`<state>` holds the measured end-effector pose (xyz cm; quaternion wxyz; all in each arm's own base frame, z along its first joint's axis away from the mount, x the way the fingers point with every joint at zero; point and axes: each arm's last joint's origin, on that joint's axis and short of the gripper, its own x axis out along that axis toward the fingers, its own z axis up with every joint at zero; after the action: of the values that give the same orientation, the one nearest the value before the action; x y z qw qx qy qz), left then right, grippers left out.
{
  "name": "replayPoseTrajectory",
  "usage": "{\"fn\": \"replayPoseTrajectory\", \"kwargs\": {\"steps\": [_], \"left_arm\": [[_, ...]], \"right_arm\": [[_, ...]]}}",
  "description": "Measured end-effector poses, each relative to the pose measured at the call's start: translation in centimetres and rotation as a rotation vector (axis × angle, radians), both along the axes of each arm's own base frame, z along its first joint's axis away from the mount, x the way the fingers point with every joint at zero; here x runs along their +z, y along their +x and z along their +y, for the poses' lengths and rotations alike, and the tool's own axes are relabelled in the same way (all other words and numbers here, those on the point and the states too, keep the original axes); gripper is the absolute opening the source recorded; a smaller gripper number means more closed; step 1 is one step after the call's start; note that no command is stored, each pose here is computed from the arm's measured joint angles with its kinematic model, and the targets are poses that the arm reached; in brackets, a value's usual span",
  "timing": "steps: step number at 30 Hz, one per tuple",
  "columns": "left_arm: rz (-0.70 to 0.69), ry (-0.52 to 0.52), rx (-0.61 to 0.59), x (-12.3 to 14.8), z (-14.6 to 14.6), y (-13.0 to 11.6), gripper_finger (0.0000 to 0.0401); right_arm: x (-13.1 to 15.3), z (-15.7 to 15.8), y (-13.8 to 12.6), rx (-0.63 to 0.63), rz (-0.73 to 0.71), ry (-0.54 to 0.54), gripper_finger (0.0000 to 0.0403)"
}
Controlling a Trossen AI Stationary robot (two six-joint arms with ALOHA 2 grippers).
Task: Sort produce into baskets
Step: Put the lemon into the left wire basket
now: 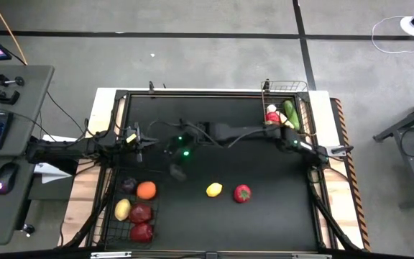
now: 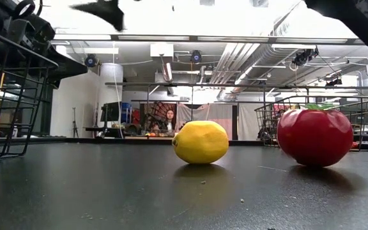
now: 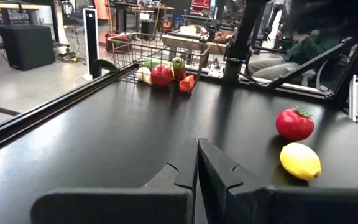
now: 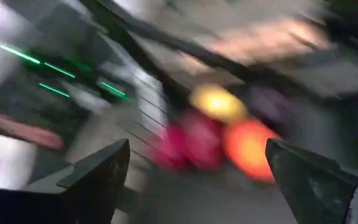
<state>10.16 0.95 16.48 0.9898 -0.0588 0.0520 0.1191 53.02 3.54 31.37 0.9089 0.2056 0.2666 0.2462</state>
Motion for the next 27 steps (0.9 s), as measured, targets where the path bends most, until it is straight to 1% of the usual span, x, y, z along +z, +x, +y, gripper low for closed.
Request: {"fn": "replayPoseTrajectory", "kwargs": {"steps": [2,5,7,8,9,10,13,16,18,20,22,24,27], "left_arm": [[-0.001,0.000,0.000,0.0,0.0,0.0,0.0000],[-0.001,0.000,0.000,0.0,0.0,0.0,0.0000],[-0.001,0.000,0.000,0.0,0.0,0.0,0.0000],[-0.001,0.000,0.000,0.0,0.0,0.0,0.0000],[-0.001,0.000,0.000,0.0,0.0,0.0,0.0000],[0.000,0.000,0.000,0.0,0.0,0.0,0.0000],[0.000,0.000,0.000,0.0,0.0,0.0,0.0000],[-0.001,0.000,0.000,0.0,0.0,0.0,0.0000],[-0.001,0.000,0.000,0.0,0.0,0.0,0.0000],[-0.001,0.000,0.000,0.0,0.0,0.0,0.0000],[-0.001,0.000,0.000,0.0,0.0,0.0,0.0000],[-0.001,0.000,0.000,0.0,0.0,0.0,0.0000],[-0.001,0.000,0.000,0.0,0.0,0.0,0.0000]], "right_arm": [[0.1,-0.3,-1.9,-0.091,0.142,-0.181,0.0367],[0.3,-0.5,-5.0,-0.221,0.362,-0.499,0.0367],[0.1,-0.5,-6.9,-0.289,0.514,-0.681,0.0367],[-0.3,-0.6,-7.6,-0.310,0.573,-0.742,0.0367],[-0.6,-0.6,-8.2,-0.324,0.622,-0.774,0.0367],[-1.1,-0.7,-8.7,-0.333,0.665,-0.784,0.0367],[-1.9,-0.5,-10.6,-0.317,0.716,-0.738,0.0367],[-3.3,0.3,-13.0,-0.303,0.703,-0.675,0.0367],[-4.5,1.3,-14.9,-0.308,0.687,-0.611,0.0367],[-5.1,2.3,-16.5,-0.335,0.639,-0.527,0.0367],[-5.2,3.2,-17.7,-0.398,0.573,-0.417,0.0367],[-5.5,4.0,-18.1,-0.451,0.509,-0.310,0.0367],[-6.3,5.3,-18.3,-0.446,0.447,-0.232,0.0367]]}}
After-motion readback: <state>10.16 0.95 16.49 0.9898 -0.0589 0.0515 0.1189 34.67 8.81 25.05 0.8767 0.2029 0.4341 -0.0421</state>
